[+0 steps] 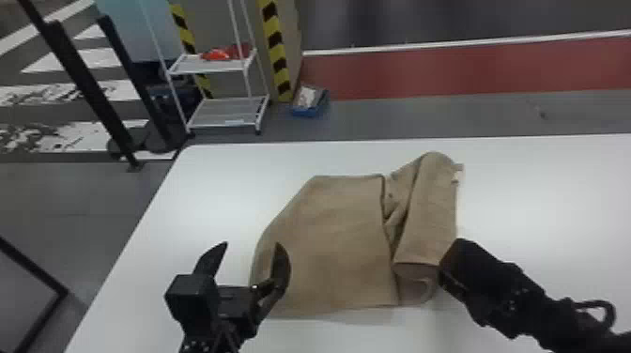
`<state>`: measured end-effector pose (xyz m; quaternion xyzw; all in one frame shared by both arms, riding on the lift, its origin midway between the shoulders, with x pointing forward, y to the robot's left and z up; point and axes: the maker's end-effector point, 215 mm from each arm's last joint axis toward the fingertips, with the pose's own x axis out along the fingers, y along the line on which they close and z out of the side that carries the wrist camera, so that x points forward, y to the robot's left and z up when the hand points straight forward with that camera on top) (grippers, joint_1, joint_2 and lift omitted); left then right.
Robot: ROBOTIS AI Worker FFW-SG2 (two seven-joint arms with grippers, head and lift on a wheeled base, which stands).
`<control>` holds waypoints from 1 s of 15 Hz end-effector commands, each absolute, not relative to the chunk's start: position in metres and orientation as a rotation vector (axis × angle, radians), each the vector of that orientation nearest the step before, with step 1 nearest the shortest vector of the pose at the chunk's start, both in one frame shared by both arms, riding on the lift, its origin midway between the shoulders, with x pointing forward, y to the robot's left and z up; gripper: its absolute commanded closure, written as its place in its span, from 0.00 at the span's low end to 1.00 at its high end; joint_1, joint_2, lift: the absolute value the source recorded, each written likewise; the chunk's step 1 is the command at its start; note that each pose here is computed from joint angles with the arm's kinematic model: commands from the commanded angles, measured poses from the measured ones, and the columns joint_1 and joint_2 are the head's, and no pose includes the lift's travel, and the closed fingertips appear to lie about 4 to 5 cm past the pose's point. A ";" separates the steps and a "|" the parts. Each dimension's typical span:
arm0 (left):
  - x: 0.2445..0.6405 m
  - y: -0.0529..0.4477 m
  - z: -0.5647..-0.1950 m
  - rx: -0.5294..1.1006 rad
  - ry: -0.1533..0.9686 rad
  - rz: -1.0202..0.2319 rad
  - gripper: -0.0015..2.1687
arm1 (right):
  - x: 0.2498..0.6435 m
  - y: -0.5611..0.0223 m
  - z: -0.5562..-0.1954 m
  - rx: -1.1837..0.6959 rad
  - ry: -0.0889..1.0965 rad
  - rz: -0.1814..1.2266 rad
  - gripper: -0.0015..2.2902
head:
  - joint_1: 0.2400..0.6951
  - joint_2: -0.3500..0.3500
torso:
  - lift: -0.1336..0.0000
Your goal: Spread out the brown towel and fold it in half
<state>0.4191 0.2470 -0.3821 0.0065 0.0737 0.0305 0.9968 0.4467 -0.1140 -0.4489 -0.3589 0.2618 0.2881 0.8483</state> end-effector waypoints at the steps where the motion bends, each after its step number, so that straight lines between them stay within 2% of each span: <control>1: 0.420 0.245 -0.384 0.008 0.153 0.061 0.05 | 0.445 -0.121 -0.442 -0.751 0.545 0.594 0.39 | 1.00 0.75 | 0.04; 5: 0.421 0.245 -0.385 0.007 0.156 0.056 0.05 | 0.448 -0.137 -0.441 -0.745 0.556 0.571 0.42 | 1.00 0.72 | 0.04; 7: 0.421 0.241 -0.386 0.023 0.160 0.022 0.05 | 0.452 -0.151 -0.439 -0.739 0.561 0.543 0.55 | 1.00 0.71 | 0.04; 12: 0.421 0.223 -0.392 0.075 0.169 -0.138 0.05 | 0.455 -0.194 -0.423 -0.657 0.592 0.461 0.54 | 1.00 0.61 | 0.04; 15: 0.414 0.230 -0.380 0.138 0.162 -0.234 0.05 | 0.455 -0.206 -0.419 -0.631 0.614 0.423 0.54 | 1.00 0.55 | 0.04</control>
